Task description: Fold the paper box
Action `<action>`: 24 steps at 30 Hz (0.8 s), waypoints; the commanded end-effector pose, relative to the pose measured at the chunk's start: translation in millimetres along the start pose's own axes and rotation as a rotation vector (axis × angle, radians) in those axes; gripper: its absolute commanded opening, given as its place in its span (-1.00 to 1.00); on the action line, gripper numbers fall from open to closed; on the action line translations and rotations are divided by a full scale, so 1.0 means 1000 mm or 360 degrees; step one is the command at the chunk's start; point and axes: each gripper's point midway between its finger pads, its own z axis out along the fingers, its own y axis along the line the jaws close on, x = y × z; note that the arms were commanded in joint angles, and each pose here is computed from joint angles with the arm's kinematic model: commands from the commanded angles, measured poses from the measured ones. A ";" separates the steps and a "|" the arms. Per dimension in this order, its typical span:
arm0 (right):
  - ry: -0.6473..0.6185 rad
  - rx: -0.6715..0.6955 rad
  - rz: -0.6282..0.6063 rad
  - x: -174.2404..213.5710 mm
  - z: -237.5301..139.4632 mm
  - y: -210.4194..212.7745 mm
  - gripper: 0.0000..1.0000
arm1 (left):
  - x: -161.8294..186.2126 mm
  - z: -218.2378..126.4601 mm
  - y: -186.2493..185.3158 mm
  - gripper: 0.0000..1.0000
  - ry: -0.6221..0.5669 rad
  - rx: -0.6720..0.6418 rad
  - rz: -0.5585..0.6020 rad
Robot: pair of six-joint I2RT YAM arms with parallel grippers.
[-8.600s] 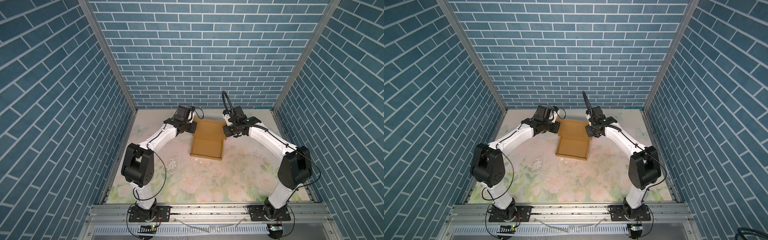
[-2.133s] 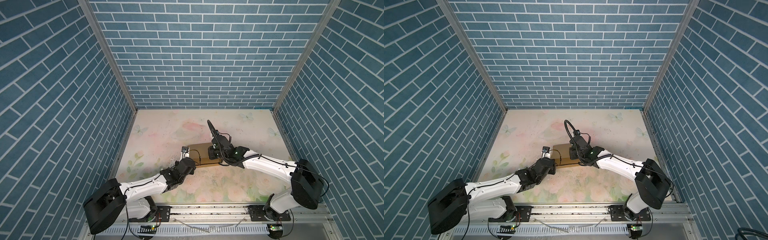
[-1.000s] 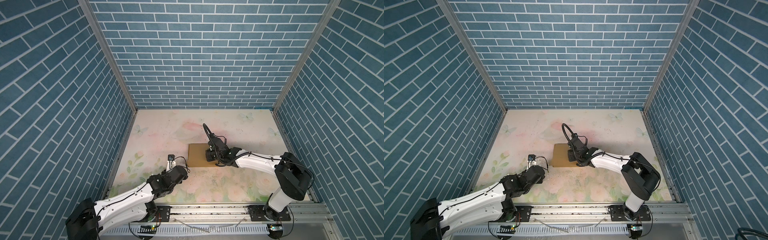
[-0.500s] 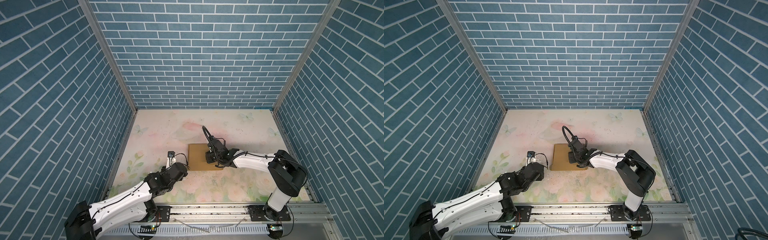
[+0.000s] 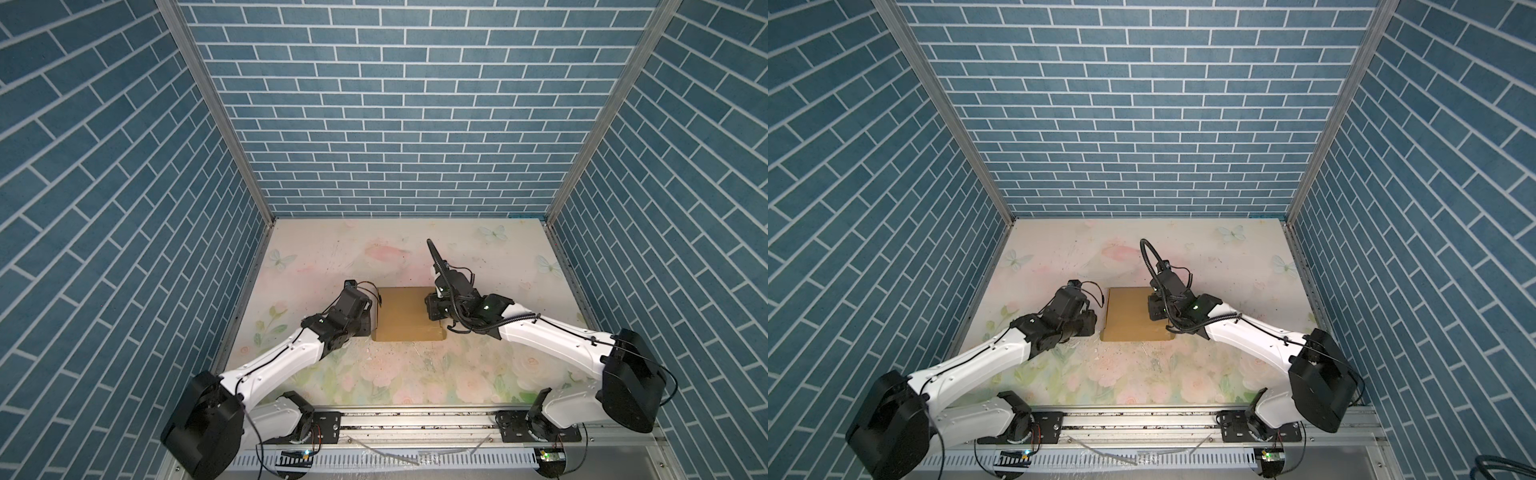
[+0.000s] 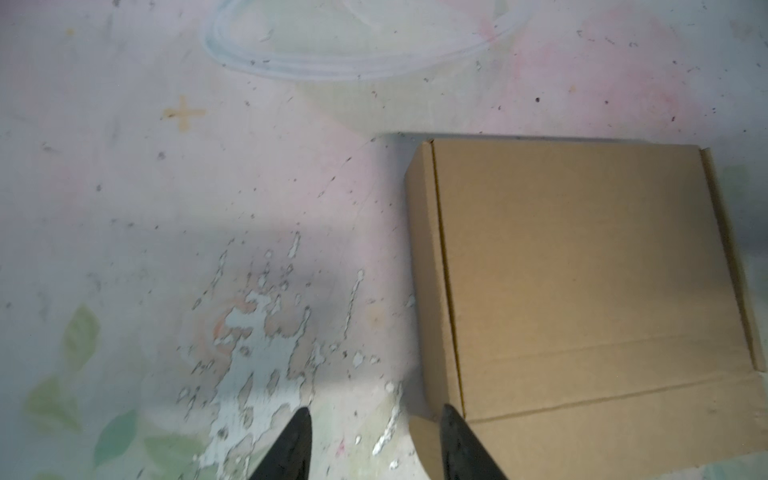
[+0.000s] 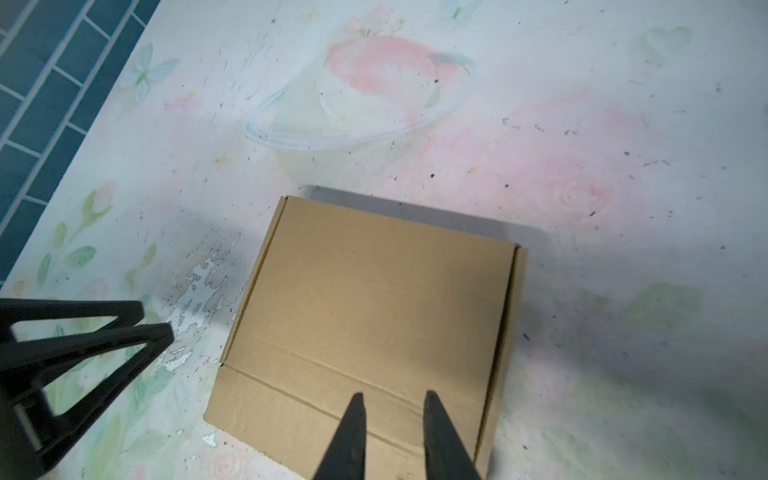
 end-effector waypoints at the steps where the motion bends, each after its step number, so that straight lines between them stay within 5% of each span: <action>1: 0.0072 0.0133 -0.0036 0.013 -0.007 -0.027 -0.45 | -0.011 0.004 -0.017 -0.06 0.0060 0.0125 0.0073; 10: 0.0066 0.0143 0.0017 0.007 -0.010 -0.046 -0.44 | -0.034 0.023 -0.021 -0.27 0.0137 0.0140 0.0092; 24: 0.0063 0.0139 0.0083 0.009 -0.006 -0.063 -0.47 | -0.021 0.043 -0.020 -0.35 0.0244 0.0140 0.0084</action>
